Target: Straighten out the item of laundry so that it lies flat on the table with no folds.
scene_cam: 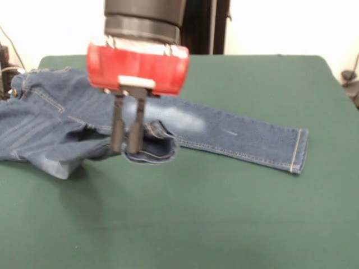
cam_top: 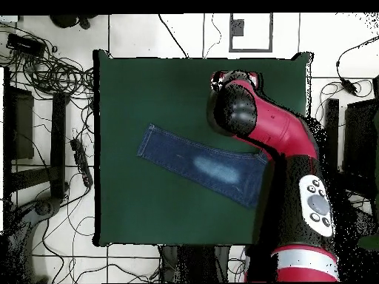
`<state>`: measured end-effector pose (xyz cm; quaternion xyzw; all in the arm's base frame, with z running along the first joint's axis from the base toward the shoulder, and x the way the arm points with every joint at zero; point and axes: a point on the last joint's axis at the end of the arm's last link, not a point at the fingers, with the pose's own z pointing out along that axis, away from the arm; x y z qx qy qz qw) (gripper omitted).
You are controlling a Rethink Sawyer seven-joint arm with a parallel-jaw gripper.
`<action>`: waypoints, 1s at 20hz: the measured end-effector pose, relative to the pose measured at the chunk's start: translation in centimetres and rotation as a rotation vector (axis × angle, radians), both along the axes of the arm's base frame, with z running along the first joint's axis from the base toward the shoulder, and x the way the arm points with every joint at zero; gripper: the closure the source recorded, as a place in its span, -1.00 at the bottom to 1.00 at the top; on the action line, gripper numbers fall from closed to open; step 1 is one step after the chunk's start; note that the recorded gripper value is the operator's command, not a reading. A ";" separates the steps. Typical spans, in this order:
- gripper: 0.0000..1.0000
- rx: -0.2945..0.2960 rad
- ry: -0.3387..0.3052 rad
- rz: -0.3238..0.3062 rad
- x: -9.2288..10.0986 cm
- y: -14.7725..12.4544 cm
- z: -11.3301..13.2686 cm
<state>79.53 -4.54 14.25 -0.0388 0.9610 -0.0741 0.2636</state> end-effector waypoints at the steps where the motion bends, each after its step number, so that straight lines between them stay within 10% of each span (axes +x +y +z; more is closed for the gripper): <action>1: 1.00 -0.005 -0.017 -0.001 0.1 -0.2 0.5; 20: 1.00 -0.134 -0.380 0.176 1.2 3.0 0.7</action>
